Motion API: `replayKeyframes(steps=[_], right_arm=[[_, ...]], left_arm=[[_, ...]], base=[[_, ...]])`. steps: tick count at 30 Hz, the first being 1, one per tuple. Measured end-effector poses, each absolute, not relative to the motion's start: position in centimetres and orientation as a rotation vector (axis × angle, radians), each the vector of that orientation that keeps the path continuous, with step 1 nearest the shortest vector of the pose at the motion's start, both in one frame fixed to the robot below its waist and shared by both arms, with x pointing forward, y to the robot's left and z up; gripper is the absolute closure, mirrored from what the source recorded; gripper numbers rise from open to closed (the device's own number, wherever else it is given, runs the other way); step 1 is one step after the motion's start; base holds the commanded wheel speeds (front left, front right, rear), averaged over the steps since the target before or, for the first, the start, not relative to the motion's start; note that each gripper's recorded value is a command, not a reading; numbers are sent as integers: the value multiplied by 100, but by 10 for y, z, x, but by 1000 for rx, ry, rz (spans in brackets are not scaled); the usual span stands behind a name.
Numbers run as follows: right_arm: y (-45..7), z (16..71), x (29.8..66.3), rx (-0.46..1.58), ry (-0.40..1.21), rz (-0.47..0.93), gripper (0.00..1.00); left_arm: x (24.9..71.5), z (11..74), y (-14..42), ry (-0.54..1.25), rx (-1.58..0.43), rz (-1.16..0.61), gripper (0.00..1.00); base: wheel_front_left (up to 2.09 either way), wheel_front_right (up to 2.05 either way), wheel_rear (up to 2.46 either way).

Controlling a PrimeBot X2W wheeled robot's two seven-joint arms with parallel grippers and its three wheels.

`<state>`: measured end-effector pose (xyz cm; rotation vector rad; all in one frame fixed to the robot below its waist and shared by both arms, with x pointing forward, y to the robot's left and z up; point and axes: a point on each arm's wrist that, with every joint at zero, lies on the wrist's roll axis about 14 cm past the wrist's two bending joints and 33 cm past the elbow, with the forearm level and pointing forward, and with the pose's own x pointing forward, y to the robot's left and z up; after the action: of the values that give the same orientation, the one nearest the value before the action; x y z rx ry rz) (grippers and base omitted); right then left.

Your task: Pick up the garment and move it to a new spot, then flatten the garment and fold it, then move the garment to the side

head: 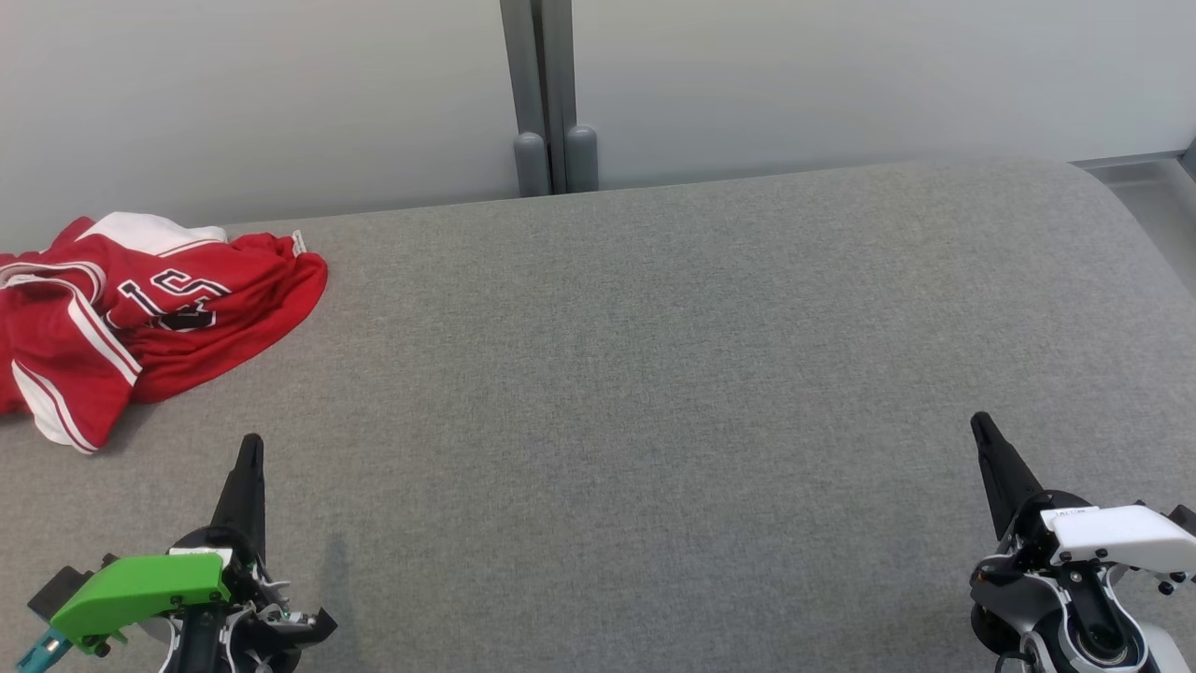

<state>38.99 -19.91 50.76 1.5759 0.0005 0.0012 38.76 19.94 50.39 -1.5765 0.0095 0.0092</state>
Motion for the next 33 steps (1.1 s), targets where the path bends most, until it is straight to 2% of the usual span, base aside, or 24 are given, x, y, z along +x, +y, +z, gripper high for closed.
replayKeyframes(steps=[33], right_arm=[[-199,508,390,1576,1,1,100]], left_arm=[[388,504,199,9,-1577,9,100]], base=[[0,0,0]])
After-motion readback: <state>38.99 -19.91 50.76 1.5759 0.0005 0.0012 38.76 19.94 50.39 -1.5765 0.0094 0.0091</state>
